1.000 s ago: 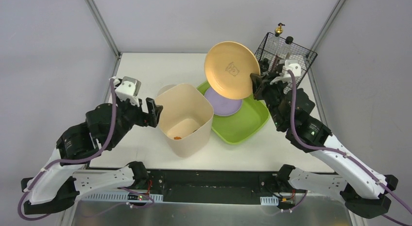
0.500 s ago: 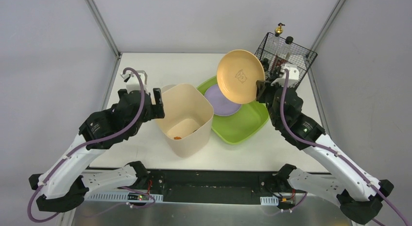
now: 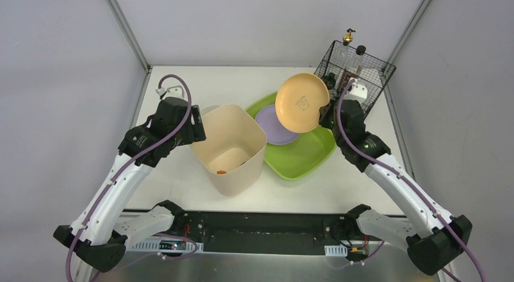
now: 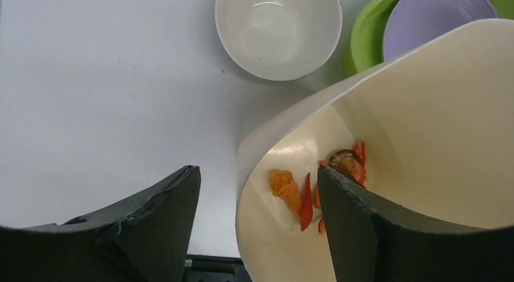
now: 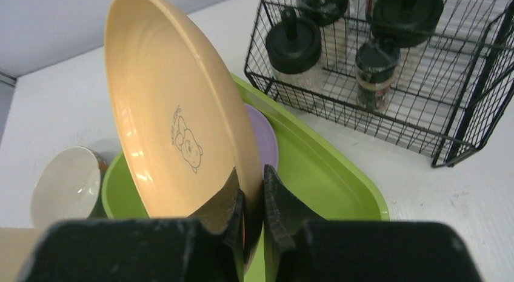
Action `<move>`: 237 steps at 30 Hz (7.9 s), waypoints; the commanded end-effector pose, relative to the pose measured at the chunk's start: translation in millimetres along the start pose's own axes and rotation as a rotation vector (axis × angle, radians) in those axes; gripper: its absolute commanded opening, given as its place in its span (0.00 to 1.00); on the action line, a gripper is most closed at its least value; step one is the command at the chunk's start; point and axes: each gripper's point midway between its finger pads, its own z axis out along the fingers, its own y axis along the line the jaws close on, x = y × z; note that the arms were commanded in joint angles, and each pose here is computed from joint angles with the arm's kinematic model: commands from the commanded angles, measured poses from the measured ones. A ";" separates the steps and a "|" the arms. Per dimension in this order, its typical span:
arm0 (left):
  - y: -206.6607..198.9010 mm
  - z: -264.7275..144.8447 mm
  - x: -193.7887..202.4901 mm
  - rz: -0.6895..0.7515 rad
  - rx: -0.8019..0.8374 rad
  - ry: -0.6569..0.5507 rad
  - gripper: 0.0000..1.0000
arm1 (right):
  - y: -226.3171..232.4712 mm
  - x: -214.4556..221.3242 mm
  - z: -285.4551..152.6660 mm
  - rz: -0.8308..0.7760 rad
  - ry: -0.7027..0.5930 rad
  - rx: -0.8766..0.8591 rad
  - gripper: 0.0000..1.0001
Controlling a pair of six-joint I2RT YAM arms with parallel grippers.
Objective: Clear the kitchen counter
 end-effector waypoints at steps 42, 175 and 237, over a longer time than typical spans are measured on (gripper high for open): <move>91.7 -49.0 -5.3 -0.094 -0.266 -0.089 0.00 | 35.4 166.8 137.0 0.418 0.470 -0.018 0.11; 1.7 112.0 40.2 -0.461 -0.144 0.032 0.99 | 8.8 123.7 -61.9 0.198 0.328 -0.290 0.81; 3.8 130.1 47.6 -0.642 -0.079 -0.011 0.00 | 4.6 116.7 -86.3 0.251 0.332 -0.322 0.81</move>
